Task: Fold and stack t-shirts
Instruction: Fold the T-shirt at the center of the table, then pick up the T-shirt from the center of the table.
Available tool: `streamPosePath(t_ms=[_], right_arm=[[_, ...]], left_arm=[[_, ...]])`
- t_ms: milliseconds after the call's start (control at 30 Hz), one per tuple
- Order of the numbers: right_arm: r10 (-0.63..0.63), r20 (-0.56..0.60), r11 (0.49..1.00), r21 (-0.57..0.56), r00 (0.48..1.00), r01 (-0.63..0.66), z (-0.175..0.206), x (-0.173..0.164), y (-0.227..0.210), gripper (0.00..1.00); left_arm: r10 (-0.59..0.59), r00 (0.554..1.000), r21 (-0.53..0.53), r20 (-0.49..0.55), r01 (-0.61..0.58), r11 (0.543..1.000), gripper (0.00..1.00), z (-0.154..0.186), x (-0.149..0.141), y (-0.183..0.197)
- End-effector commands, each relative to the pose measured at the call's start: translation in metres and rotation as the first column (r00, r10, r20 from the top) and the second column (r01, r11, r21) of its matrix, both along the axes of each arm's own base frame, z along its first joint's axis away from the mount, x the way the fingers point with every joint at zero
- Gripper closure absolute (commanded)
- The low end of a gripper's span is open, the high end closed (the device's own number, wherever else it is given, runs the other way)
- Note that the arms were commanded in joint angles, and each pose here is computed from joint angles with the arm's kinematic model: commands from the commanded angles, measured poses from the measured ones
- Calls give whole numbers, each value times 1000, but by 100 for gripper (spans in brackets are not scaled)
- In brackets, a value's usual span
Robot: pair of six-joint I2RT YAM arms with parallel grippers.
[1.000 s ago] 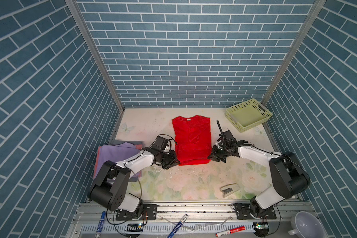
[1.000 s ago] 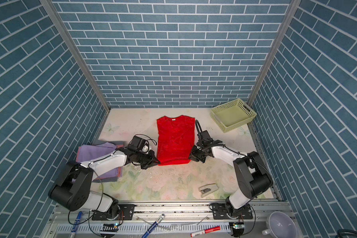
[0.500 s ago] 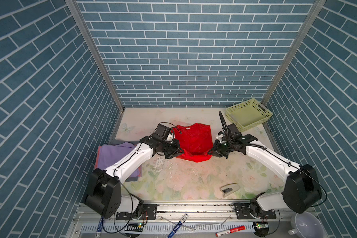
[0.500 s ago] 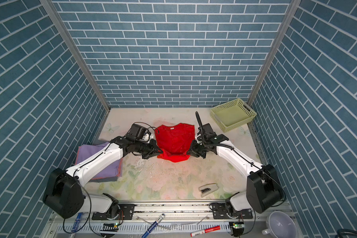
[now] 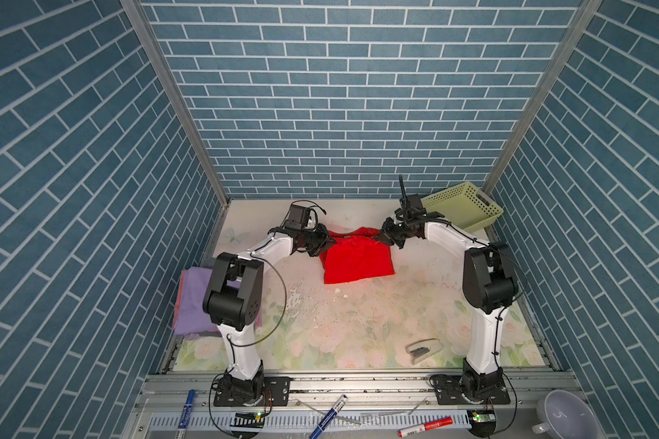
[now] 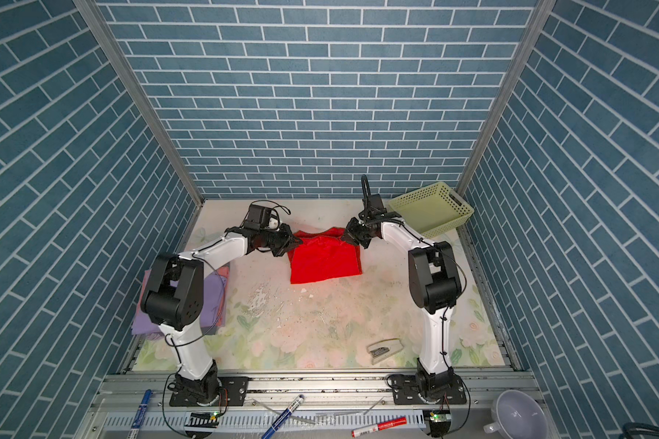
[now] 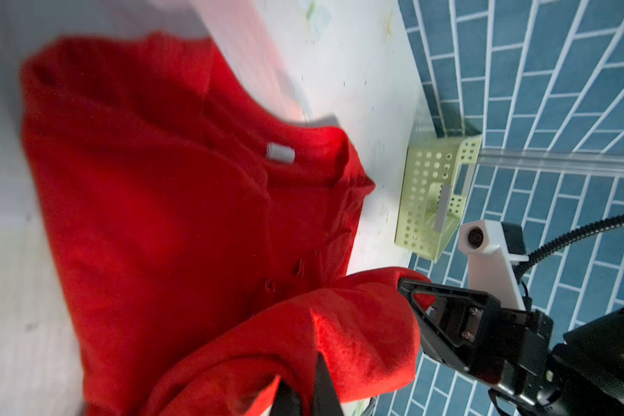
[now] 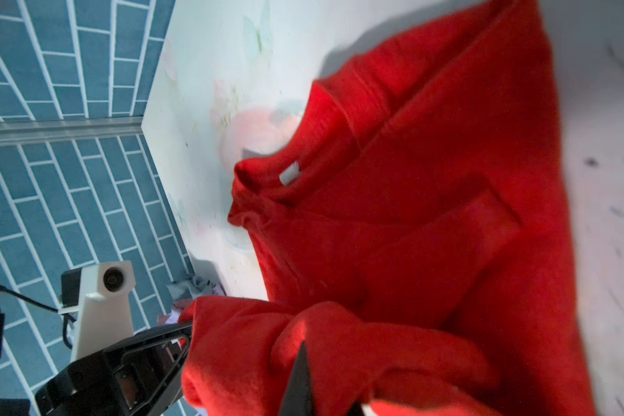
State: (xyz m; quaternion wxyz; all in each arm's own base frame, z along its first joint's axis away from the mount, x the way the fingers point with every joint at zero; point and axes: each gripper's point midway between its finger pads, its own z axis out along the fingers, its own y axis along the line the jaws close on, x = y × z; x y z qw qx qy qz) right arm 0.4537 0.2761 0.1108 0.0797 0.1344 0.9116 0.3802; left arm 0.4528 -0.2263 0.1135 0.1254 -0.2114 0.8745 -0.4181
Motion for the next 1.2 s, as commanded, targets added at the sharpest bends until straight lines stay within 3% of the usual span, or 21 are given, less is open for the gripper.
streamPosePath(t_ms=[0, 33, 100, 167, 200, 333, 433, 700, 867, 1000, 1167], right_arm=[[-25, 0, 1000, 10, 1000, 25, 2, 26, 1, 100], [-37, -17, 999, 4, 999, 37, -8, 34, 0, 99], [-48, -2, 999, 13, 999, 48, -13, 49, 1, 77], [-67, 68, 998, 25, 995, 65, -10, 67, 0, 42], [-83, 100, 996, 23, 992, 81, -6, 74, -4, 39], [-104, 227, 995, 14, 968, 104, 25, 83, -14, 38], [-113, 281, 993, -10, 953, 121, 42, 68, -24, 38], [-127, 278, 990, -30, 952, 141, 33, 19, -21, 40], [-71, 289, 992, -77, 955, 97, 22, 16, 5, 40], [2, 270, 978, -200, 963, 54, 1, 9, 15, 37], [31, 235, 972, -234, 972, 26, -27, 9, 23, 35]], left_arm=[[6, 1000, -17, -4, -6, 1000, 95, -12, 25, 2], [10, 1000, -14, -15, -11, 1000, 88, -17, 31, 3], [29, 999, 4, -28, -29, 1000, 73, -24, 41, 8], [56, 998, 14, -15, -56, 998, 61, -26, 53, 14], [70, 998, 17, -4, -70, 997, 57, -24, 58, 17], [109, 992, 49, 69, -113, 992, 48, -4, 72, 35], [83, 993, 190, 79, -97, 977, 44, 4, 64, 53], [-57, 998, 303, 39, 43, 952, 43, 3, 26, 47], [-127, 992, 331, -1, 120, 936, 43, -8, 8, 31], [-136, 990, 368, -43, 143, 919, 42, -28, -11, 36], [-147, 984, 379, -96, 173, 909, 41, -54, -32, 42]])
